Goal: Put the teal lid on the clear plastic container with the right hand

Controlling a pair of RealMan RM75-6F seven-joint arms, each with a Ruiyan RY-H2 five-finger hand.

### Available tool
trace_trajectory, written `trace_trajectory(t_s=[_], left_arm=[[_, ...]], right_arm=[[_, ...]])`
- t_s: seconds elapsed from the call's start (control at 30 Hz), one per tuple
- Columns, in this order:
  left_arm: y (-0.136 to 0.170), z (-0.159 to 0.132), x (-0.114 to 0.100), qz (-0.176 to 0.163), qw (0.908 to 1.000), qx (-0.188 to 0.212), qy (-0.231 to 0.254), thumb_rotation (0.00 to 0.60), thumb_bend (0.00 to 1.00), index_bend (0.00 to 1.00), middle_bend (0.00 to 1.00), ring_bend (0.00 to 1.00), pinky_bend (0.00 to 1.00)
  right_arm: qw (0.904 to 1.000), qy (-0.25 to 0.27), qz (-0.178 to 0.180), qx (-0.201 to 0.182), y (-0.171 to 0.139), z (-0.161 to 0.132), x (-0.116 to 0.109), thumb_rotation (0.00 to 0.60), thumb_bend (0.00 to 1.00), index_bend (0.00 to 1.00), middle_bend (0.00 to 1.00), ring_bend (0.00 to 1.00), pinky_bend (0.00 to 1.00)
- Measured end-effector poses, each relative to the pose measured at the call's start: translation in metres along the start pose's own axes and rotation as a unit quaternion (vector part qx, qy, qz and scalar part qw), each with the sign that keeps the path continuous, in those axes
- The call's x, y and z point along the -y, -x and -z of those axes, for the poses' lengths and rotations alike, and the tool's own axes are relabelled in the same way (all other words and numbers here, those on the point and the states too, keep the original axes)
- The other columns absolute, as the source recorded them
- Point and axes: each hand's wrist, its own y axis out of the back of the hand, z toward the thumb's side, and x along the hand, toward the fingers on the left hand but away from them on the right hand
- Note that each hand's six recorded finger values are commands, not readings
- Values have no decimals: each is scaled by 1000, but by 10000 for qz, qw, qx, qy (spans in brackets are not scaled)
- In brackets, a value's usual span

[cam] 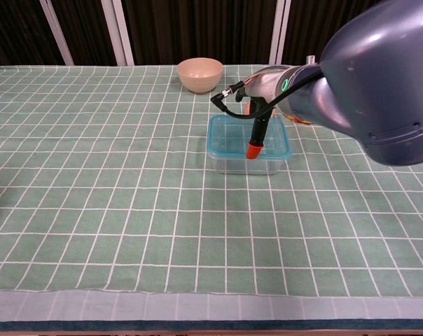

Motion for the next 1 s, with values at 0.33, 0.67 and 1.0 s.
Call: trace_trajectory(t_s=[0.33,0.67,1.0], left_arm=[[0,0,0,8,10000,-6,-1,600,460,97,0,0,0],[0,0,0,14,10000,-15,-3,600,461,97,0,0,0],[0,1,0,22,10000,-36,-17,600,460,94,0,0,0]], right_arm=[[10000,22,4,-8,0,1,-2,600,115,89,279,48,0],[10000,6,1,-41,-1,1,-3,600,115,89,196,14,0],[10000,-1,-18,-64,-2,1,-2,600,115,89,121,0,0]])
